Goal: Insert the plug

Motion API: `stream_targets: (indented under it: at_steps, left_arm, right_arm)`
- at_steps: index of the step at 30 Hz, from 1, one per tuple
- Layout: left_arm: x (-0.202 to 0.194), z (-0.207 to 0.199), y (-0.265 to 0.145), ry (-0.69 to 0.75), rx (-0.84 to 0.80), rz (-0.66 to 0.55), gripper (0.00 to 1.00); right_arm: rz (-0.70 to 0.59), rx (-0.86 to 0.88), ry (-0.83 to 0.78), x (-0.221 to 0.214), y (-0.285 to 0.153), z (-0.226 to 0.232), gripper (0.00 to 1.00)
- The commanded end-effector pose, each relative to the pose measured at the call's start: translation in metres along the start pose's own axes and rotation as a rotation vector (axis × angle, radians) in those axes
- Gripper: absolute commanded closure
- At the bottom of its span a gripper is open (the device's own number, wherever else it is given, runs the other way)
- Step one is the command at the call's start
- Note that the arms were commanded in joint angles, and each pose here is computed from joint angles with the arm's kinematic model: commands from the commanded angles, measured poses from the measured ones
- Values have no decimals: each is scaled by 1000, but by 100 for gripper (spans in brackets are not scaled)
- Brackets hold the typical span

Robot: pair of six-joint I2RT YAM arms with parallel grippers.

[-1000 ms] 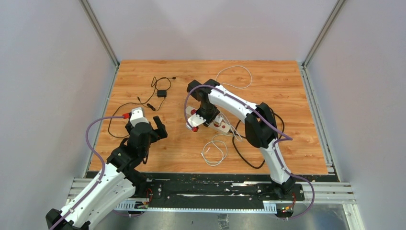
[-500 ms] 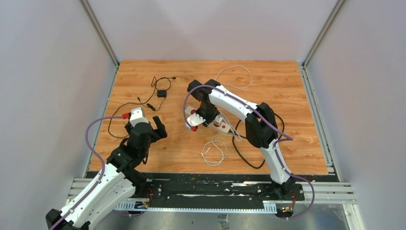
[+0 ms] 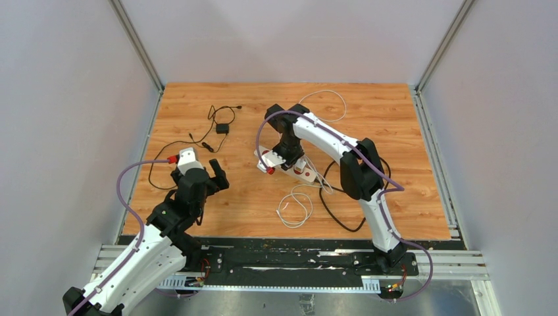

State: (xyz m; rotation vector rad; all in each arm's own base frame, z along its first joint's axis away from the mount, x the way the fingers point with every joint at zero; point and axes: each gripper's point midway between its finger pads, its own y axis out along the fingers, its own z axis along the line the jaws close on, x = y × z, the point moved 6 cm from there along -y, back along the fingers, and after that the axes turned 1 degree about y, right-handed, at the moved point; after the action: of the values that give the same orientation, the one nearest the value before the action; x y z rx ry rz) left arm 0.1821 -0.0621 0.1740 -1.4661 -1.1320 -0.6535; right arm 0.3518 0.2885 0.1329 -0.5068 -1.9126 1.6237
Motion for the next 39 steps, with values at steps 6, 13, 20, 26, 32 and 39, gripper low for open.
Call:
stream_targets:
  at_steps: [6, 13, 20, 26, 32, 39]
  left_arm:
    - [2, 7, 1, -1, 51, -28, 0]
    - [1, 9, 1, -2, 58, -29, 0]
    - [1, 10, 0, -12, 57, -35, 0]
    - [1, 12, -1, -19, 60, -42, 0]
    - [2, 14, -1, -17, 80, -51, 0]
    - [5, 16, 0, -7, 109, -60, 0]
  right_arm:
    - [-31, 212, 54, -15, 71, 30, 100]
    - [31, 236, 68, -9, 86, 33, 100]
    - [42, 263, 94, -3, 97, 40, 100]
    - [32, 255, 136, -20, 107, 41, 100]
    - [-26, 248, 183, -40, 115, 44, 100]
    - [-59, 253, 190, -45, 120, 47, 100]
